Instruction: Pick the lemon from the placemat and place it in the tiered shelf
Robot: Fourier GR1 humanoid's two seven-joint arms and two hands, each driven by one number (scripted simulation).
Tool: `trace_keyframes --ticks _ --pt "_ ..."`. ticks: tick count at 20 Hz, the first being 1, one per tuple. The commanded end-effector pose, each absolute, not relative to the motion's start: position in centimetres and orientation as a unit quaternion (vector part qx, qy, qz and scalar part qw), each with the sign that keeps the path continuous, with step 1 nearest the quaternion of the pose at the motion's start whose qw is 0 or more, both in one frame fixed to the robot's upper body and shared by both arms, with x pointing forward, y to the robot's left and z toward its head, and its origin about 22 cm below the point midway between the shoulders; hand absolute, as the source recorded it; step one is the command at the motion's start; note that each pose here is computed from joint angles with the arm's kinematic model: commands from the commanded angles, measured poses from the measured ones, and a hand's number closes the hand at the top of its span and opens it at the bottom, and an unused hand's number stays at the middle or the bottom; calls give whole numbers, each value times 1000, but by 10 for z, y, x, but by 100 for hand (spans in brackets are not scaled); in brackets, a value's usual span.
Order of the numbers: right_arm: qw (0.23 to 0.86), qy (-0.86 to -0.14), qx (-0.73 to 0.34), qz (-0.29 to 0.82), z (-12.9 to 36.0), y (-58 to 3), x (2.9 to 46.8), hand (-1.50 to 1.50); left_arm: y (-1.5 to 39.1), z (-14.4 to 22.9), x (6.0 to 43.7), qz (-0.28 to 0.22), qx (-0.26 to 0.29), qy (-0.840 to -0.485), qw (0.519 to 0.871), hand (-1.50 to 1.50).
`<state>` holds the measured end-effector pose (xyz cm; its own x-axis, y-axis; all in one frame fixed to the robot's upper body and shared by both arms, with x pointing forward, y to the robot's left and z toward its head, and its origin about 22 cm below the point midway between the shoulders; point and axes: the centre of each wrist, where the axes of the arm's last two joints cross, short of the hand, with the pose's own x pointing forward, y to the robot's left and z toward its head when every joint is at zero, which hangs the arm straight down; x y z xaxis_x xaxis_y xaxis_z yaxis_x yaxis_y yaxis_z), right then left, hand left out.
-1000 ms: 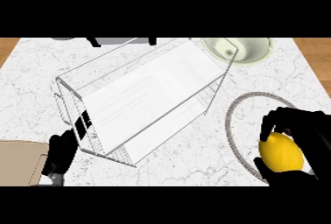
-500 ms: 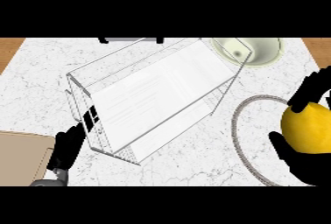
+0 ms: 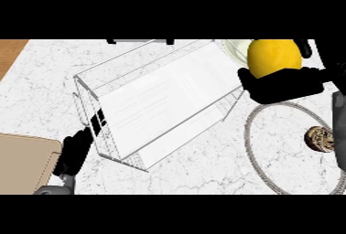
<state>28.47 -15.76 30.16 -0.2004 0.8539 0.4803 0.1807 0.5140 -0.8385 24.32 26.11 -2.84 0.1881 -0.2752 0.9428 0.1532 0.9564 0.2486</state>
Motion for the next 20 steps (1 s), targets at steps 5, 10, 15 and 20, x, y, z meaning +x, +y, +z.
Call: trace_keyframes --ticks 5,10,15,20 --pt "505 -675 -371 389 299 -113 356 150 262 -28 237 -150 46 -611 776 0" --pt "501 -679 -347 410 263 -72 375 150 268 -37 241 -139 36 -608 781 0" --pt "522 -654 -329 437 251 -55 389 150 249 -39 249 -145 44 -611 777 0" --pt "672 -654 -150 315 216 -75 400 -150 249 -34 248 -151 31 -615 773 0"
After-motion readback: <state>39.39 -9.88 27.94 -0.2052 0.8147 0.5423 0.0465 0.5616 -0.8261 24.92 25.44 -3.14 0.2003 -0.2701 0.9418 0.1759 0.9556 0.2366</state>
